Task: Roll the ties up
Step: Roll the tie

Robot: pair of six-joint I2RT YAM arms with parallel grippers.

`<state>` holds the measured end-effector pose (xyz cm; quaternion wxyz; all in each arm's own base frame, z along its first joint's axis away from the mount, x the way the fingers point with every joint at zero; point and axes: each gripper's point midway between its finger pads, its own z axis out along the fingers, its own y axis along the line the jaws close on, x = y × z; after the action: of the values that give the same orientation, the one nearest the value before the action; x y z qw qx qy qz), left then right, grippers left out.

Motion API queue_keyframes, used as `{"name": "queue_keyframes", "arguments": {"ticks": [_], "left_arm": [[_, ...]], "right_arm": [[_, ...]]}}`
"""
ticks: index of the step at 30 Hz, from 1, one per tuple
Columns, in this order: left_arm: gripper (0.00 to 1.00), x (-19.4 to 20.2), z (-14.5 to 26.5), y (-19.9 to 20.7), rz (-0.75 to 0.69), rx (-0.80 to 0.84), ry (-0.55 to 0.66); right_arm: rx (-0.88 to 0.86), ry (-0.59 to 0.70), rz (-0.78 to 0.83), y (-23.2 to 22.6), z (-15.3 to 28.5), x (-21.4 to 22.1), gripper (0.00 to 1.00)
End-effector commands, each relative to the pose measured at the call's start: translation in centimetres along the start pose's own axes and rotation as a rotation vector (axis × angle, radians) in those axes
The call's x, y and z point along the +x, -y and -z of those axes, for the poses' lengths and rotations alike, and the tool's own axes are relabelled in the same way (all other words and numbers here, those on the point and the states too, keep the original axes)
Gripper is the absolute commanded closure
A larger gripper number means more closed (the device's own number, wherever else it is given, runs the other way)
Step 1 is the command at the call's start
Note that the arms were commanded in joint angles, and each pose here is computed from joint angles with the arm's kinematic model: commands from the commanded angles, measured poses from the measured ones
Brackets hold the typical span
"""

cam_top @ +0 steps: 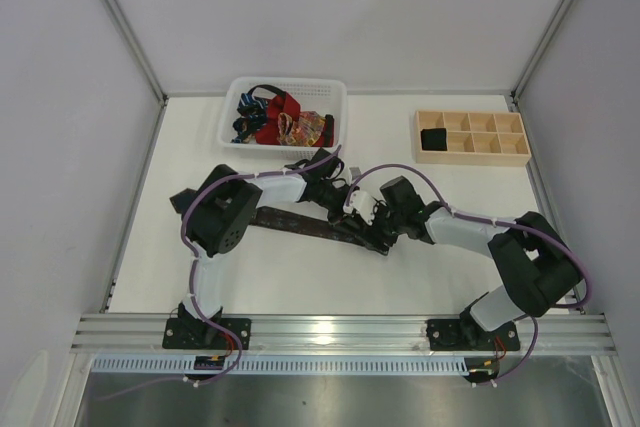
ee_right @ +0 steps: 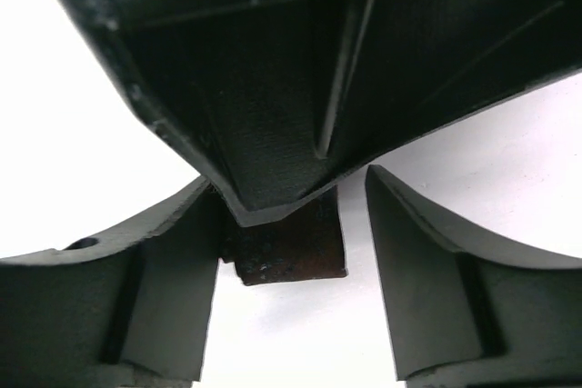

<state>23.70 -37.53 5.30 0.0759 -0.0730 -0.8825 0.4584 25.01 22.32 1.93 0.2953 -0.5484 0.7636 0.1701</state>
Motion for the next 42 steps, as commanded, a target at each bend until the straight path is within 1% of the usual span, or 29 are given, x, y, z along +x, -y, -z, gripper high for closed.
{"name": "queue_keyframes", "arguments": {"ticks": [1,3,4,7,8,9,10,16,17,21,22,23,24,28,29,31,32,34,36,37,38,39,40,41,42], "left_arm": [[0.66,-0.6,0.3,1.1,-0.041,0.032,-0.006],[0.66,-0.6,0.5,1.1,-0.046,0.032,-0.005],[0.66,-0.5,0.4,1.1,-0.045,0.031,-0.006],[0.66,-0.5,0.5,1.0,-0.042,0.030,-0.007],[0.66,-0.5,0.6,1.0,-0.044,0.031,-0.006],[0.65,-0.5,0.6,1.1,-0.047,0.032,-0.006],[0.65,-0.5,0.7,1.1,-0.046,0.032,-0.006],[0.65,-0.5,0.9,1.2,-0.051,0.029,0.002],[0.65,-0.5,0.9,1.3,-0.055,0.031,0.004],[0.65,-0.5,1.2,1.4,-0.055,0.032,0.012],[0.65,-0.5,1.3,1.4,-0.053,0.031,0.015],[0.65,-0.5,1.4,1.4,-0.054,0.031,0.018],[0.65,-0.6,1.7,1.5,-0.057,0.032,0.026],[0.64,-0.2,2.2,1.7,-0.059,0.029,0.030],[0.64,-0.1,2.4,1.9,-0.065,0.028,0.032],[0.64,0.2,2.8,2.1,-0.070,0.022,0.036],[0.64,0.3,3.0,2.3,-0.074,0.020,0.044],[0.64,0.5,3.6,2.7,-0.080,0.021,0.059],[0.64,0.7,3.9,3.0,-0.081,0.022,0.067],[0.64,0.6,4.1,3.3,-0.082,0.024,0.077],[0.64,0.7,4.2,3.4,-0.082,0.023,0.079],[0.64,0.6,4.3,3.6,-0.083,0.022,0.083],[0.63,0.5,4.3,3.6,-0.080,0.018,0.086],[0.63,0.5,4.2,3.6,-0.078,0.015,0.086],[0.63,0.3,4.1,3.8,-0.079,0.016,0.089]], "right_arm": [[0.032,-0.082,0.005,0.2,-0.4,2.3,0.35],[0.032,-0.082,0.003,0.2,-0.3,2.4,0.38],[0.031,-0.085,0.000,0.0,-0.3,2.6,0.42],[0.026,-0.087,-0.005,-0.2,-0.2,2.7,0.47],[0.024,-0.089,-0.007,-0.2,-0.1,2.8,0.50],[0.016,-0.095,-0.009,-0.4,-0.2,2.9,0.57],[0.014,-0.094,-0.009,-0.4,-0.2,2.8,0.59],[0.017,-0.094,-0.013,-0.5,0.1,2.8,0.59],[0.017,-0.094,-0.020,-0.6,0.2,2.8,0.58],[0.052,-0.078,-0.045,-0.1,0.4,2.3,0.46],[0.070,-0.071,-0.047,0.2,0.7,2.1,0.40],[0.077,-0.064,-0.048,0.3,0.8,1.9,0.38],[0.085,-0.063,-0.051,0.3,1.0,1.9,0.32],[0.109,-0.027,-0.050,0.2,2.2,1.3,0.20],[0.131,0.000,-0.047,0.5,2.9,0.7,0.17],[0.153,0.025,-0.057,0.5,3.8,0.1,0.07],[0.154,0.028,-0.064,0.4,4.3,-0.1,0.05],[0.192,0.094,-0.078,0.6,6.2,-2.0,0.00],[0.243,0.152,-0.090,0.8,8.7,-3.4,0.00],[0.261,0.186,-0.121,0.9,9.8,-4.2,0.00],[0.276,0.193,-0.142,0.8,10.6,-4.4,0.00],[0.292,0.234,-0.157,0.8,11.9,-5.3,0.00],[0.306,0.264,-0.191,0.9,13.0,-6.3,0.00],[0.332,0.268,-0.315,1.0,13.6,-6.1,0.00],[0.357,0.287,-0.372,1.2,14.3,-6.5,0.00]]}}
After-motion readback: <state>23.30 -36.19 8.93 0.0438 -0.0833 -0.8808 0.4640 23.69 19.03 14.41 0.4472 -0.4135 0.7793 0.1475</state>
